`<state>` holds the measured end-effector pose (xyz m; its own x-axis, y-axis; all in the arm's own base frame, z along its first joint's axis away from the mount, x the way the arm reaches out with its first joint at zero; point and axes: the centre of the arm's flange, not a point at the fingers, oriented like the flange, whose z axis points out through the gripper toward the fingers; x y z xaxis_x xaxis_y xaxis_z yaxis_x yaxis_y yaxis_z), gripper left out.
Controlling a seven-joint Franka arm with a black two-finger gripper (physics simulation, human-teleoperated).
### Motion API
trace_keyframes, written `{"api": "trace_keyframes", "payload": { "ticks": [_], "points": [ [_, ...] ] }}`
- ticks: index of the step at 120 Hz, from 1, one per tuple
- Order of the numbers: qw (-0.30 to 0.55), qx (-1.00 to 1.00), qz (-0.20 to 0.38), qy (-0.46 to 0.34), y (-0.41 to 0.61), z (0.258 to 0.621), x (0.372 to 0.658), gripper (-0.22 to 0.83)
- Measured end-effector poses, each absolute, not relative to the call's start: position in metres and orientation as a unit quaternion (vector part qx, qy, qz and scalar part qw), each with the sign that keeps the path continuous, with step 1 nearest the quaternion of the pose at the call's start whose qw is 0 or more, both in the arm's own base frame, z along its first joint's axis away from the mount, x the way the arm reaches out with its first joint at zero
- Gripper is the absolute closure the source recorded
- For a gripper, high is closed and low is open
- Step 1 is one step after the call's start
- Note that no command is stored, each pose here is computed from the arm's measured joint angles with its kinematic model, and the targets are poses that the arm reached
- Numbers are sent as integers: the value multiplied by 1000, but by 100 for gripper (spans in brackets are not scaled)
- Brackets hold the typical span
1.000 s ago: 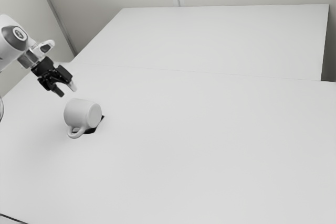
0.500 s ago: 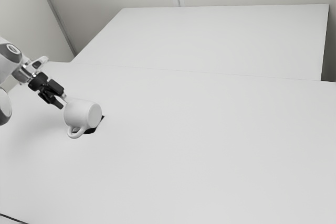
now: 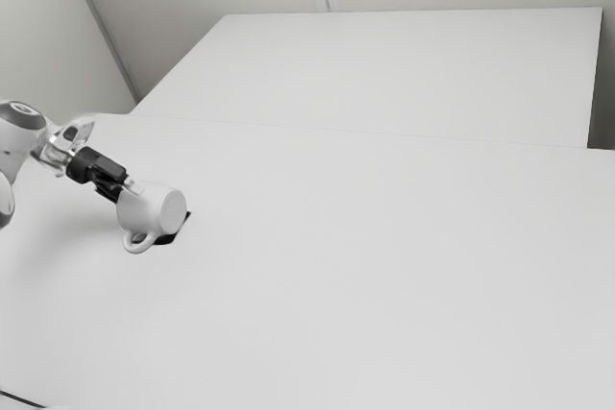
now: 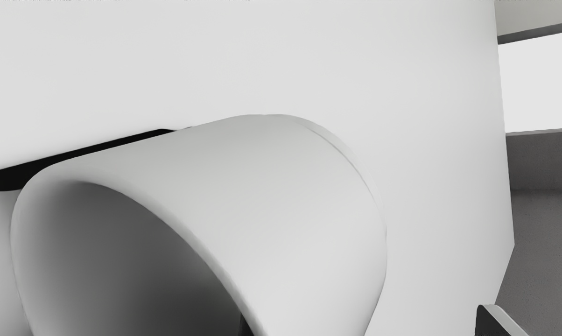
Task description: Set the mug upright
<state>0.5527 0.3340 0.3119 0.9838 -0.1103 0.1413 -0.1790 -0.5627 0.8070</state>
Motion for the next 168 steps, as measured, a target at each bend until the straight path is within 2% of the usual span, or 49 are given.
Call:
{"api": "trace_keyframes", "payload": {
  "ticks": [15,23,34,48,68,80,99,119,148,168],
  "points": [
    [477,874,43,-83,330,312,553,43],
    [482,871,44,-86,328,312,554,54],
    [484,869,46,-88,326,314,555,64],
    [484,869,47,-90,325,318,556,72],
    [470,876,46,-97,322,335,557,76],
    [443,889,44,-107,315,360,557,77],
    [363,920,37,-146,264,411,557,78],
    [276,943,28,-186,213,431,552,78],
    [144,953,30,-266,133,436,543,79],
    [80,941,28,-329,77,418,535,79]
  ]
}}
